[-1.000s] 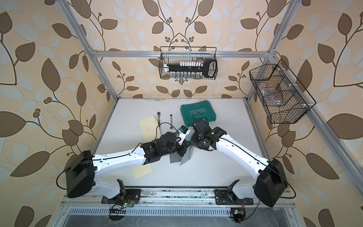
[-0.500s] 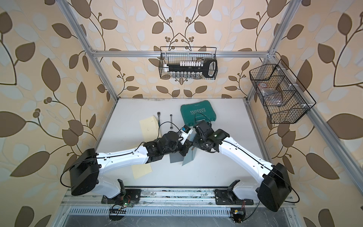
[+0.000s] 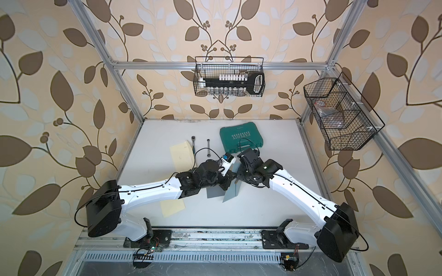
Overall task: Open the envelope
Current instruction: Open the envelope flap on the envelope.
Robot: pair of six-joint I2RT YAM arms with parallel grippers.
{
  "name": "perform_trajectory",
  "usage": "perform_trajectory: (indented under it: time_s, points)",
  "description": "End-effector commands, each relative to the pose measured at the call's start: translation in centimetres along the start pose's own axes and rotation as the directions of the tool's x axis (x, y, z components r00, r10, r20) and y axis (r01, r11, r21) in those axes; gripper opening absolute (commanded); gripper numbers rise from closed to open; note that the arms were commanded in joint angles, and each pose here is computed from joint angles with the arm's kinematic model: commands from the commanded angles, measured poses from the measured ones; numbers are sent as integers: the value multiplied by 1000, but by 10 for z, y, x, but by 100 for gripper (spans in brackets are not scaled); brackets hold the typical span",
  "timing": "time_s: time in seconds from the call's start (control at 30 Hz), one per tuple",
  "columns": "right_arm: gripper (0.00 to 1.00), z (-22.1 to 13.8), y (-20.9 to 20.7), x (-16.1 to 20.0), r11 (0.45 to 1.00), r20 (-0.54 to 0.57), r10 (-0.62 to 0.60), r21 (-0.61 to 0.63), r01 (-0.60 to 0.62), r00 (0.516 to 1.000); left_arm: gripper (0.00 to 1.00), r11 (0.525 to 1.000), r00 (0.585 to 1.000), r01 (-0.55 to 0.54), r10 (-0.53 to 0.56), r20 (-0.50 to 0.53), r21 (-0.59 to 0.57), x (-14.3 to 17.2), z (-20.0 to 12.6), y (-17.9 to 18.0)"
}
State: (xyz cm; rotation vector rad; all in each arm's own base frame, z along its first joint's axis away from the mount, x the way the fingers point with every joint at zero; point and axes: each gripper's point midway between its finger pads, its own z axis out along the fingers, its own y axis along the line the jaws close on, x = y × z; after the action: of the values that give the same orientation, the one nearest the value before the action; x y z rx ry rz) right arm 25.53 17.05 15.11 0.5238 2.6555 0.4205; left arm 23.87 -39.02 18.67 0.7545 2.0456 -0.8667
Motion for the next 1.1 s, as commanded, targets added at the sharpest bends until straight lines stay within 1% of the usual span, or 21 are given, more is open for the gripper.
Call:
perform_trajectory:
  time_s: [0.0, 0.4, 0.67, 0.93, 1.07]
  points:
    - [13, 1, -14, 0, 999, 17, 4, 46, -5, 1000, 0, 999, 997, 4, -7, 74, 37, -28, -6, -14]
    - [11, 1, -21, -2, 997, 28, 3, 82, -6, 1000, 0, 1000, 997, 4, -6, 72, 26, -27, -4, -13]
    - [9, 2, -21, -2, 997, 28, 6, 79, -8, 1000, 0, 1000, 998, 2, -4, 70, 25, -26, -4, -12]
    - [9, 3, -19, -1, 997, 21, 5, 73, -6, 1000, 0, 1000, 998, 4, -6, 64, 29, -25, -3, -13]
    - [12, 3, -18, -2, 997, 23, 10, 70, -12, 1000, 0, 999, 998, 1, -4, 58, 42, -25, -2, -15]
